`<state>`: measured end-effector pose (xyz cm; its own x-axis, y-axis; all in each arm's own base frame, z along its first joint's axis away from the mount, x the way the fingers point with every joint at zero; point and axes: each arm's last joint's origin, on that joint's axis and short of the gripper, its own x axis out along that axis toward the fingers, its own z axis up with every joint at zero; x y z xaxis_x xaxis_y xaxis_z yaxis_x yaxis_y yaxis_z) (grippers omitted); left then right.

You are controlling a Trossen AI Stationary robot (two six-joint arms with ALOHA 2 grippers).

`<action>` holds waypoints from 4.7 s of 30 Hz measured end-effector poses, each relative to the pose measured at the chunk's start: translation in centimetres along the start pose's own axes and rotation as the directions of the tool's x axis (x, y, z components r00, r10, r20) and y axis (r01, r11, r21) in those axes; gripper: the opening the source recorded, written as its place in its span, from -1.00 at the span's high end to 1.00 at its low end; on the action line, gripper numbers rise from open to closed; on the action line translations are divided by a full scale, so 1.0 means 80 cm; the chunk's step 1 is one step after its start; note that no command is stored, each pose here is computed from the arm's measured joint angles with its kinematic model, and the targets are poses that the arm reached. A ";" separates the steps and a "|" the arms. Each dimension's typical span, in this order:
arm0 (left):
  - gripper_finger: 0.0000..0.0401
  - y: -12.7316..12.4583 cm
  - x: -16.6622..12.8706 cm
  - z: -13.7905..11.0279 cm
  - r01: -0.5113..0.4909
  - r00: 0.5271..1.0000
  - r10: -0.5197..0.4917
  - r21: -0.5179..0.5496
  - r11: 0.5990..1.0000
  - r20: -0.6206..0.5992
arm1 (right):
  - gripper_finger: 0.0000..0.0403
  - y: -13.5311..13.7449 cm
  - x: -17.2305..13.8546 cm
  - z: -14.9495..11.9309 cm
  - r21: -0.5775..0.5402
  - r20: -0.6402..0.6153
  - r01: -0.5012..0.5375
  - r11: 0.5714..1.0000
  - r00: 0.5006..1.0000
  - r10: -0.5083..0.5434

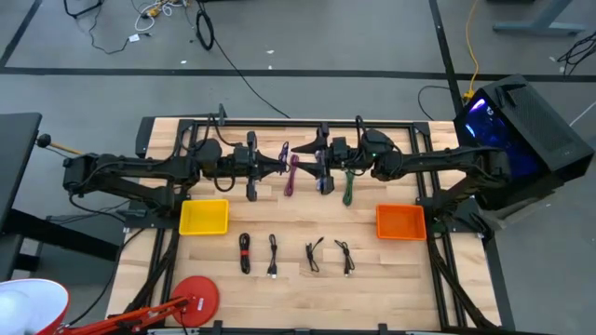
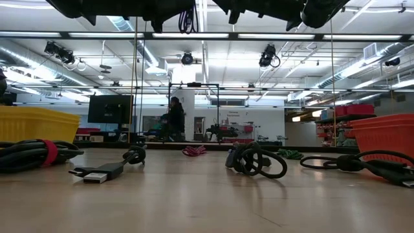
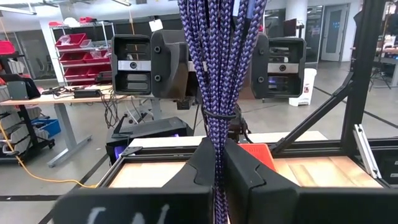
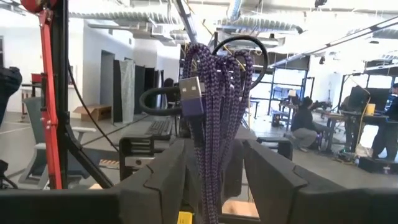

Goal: Pick & Place USB Port
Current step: Put the blue USB cable into the orange bin, then put the black USB cable into the yellow bin

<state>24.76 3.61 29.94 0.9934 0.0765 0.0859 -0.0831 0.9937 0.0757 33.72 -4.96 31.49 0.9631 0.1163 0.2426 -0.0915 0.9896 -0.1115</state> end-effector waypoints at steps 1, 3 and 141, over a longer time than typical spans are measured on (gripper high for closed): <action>0.94 -0.001 0.001 0.000 0.002 1.000 -0.002 0.002 1.000 0.002 | 0.17 0.001 0.001 -0.002 0.000 0.004 -0.001 1.000 1.000 0.001; 0.94 -0.003 0.003 0.000 0.009 1.000 -0.009 0.003 1.000 0.015 | 0.17 0.002 0.004 -0.008 0.003 0.000 -0.007 1.000 1.000 0.007; 0.05 0.006 0.005 -0.053 -0.199 0.918 0.179 -0.021 0.980 -0.354 | 0.50 0.127 -0.270 -0.063 0.089 -0.993 0.497 0.863 -0.020 0.114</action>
<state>25.42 4.46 25.77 0.9252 0.2775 -0.2590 -0.2779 0.9599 0.0359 13.26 2.12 20.28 0.2214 0.0256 -0.9748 0.3773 0.9196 0.1098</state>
